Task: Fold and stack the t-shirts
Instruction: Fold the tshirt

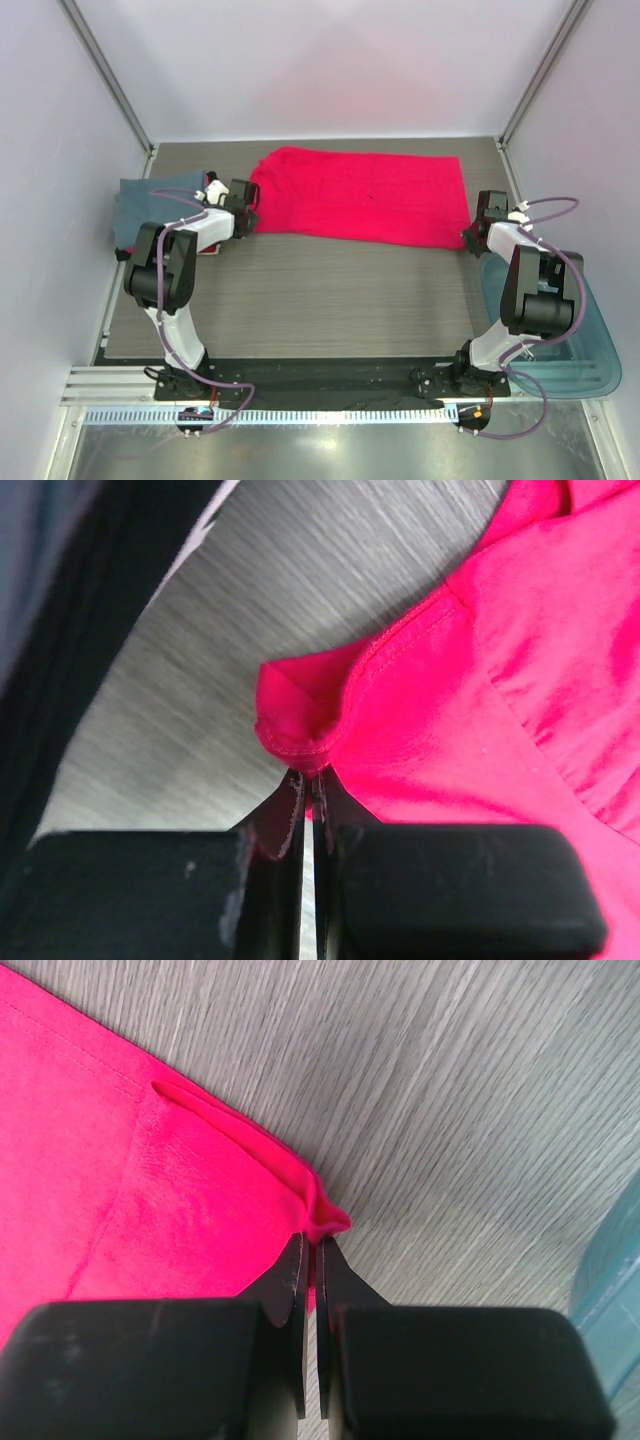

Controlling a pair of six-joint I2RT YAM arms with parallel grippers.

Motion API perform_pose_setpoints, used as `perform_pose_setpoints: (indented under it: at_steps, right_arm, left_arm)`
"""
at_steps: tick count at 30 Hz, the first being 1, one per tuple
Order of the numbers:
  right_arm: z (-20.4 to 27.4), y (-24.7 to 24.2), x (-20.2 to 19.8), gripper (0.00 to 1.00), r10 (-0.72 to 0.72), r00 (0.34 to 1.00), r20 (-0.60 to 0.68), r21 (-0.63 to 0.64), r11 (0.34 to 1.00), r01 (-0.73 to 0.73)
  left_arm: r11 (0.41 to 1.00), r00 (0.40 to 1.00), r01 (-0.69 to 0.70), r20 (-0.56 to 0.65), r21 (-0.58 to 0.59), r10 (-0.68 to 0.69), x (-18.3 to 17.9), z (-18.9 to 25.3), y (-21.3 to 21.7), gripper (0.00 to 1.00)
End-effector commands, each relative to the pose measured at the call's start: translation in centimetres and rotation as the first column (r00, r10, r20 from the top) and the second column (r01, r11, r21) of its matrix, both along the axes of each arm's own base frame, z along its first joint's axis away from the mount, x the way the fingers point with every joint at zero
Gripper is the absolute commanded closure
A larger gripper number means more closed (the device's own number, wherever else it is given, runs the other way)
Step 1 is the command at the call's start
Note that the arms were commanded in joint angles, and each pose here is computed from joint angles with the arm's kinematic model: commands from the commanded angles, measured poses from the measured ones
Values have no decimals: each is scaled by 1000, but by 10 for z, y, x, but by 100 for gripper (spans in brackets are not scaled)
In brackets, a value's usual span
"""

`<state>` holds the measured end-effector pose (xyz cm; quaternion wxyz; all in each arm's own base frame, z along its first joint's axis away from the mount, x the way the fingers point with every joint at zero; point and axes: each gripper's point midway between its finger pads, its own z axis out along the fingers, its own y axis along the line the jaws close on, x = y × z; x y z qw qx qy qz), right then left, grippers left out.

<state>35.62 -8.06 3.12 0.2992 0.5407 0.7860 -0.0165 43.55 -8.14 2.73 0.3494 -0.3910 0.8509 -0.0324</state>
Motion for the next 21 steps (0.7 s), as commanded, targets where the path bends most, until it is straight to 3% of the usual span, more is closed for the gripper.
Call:
perform_pose_setpoints:
  at_steps: [1,4,11,17,21]
  right_arm:
    - [19,-3,15,99,-2,999,53,-8,1000,3]
    - [43,-1,30,99,16,998,62,10,1000,-16]
    - [160,-2,72,99,94,970,224,-32,996,-89]
    - [244,3,57,99,145,924,354,-77,989,-126]
    - [306,10,30,99,193,858,476,-136,980,-144]
  left_arm:
    - [999,998,-50,39,20,50,2,35,12,100]
    - [999,999,-37,24,-22,37,7,58,2,100]
    - [998,992,-44,114,-51,49,23,144,-1,100]
    - [999,970,1,241,-33,7,2,252,7,100]
    - [999,931,23,366,-26,-12,-34,323,18,100]
